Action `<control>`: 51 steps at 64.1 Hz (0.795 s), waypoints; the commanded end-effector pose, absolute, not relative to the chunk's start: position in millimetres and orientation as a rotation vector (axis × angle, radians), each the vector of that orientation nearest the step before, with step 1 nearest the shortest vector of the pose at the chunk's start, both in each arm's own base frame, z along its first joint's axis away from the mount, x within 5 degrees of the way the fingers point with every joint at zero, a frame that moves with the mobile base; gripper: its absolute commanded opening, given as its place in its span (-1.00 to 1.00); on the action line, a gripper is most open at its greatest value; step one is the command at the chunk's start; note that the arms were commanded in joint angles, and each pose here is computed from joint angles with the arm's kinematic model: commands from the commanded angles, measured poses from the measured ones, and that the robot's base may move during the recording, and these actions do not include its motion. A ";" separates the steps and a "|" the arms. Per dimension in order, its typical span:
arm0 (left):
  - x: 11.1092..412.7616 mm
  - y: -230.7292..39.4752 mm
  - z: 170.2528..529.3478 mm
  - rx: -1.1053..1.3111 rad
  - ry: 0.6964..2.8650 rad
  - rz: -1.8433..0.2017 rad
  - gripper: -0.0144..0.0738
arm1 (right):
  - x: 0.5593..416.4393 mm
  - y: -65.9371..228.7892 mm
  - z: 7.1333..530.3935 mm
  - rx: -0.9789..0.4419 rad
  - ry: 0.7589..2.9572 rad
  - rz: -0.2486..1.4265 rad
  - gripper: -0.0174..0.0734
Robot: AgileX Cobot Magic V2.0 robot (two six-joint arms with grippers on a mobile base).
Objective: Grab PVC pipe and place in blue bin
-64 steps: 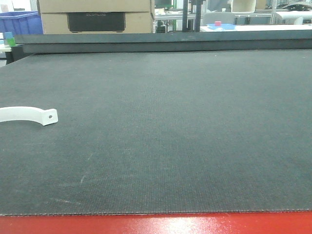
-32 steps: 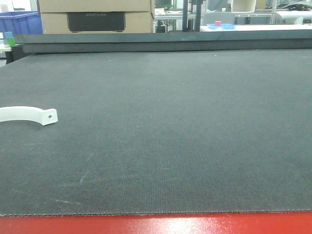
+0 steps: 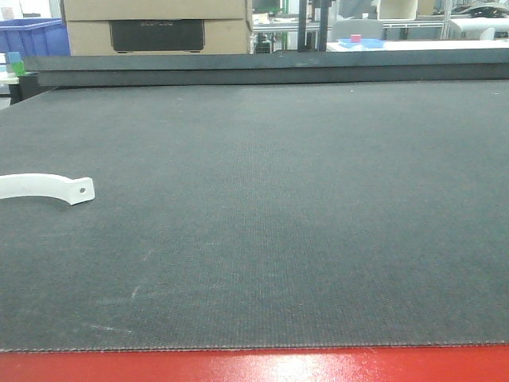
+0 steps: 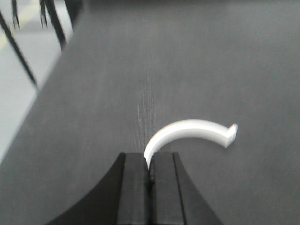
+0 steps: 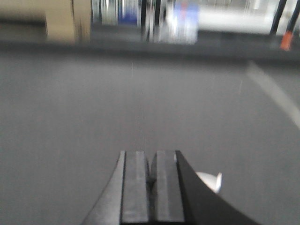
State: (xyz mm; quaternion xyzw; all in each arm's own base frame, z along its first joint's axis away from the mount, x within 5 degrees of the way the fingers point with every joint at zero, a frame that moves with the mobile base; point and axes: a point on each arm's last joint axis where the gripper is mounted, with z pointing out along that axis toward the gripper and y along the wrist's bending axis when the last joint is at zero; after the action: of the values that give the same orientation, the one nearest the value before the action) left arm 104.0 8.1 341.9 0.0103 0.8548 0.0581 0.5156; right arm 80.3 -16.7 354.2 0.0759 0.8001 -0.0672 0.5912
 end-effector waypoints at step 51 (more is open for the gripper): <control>244.2 0.3 254.5 -0.099 2.748 -0.032 -0.93 | 208.6 -44.5 262.4 0.293 2.705 0.046 -0.99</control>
State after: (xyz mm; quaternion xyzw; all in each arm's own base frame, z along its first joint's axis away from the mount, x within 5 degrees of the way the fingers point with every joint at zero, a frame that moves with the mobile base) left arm 239.5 0.1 254.4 -0.0241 0.9783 -0.0050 0.2058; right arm 201.0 -41.6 262.3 0.1118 0.9706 0.0249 0.2118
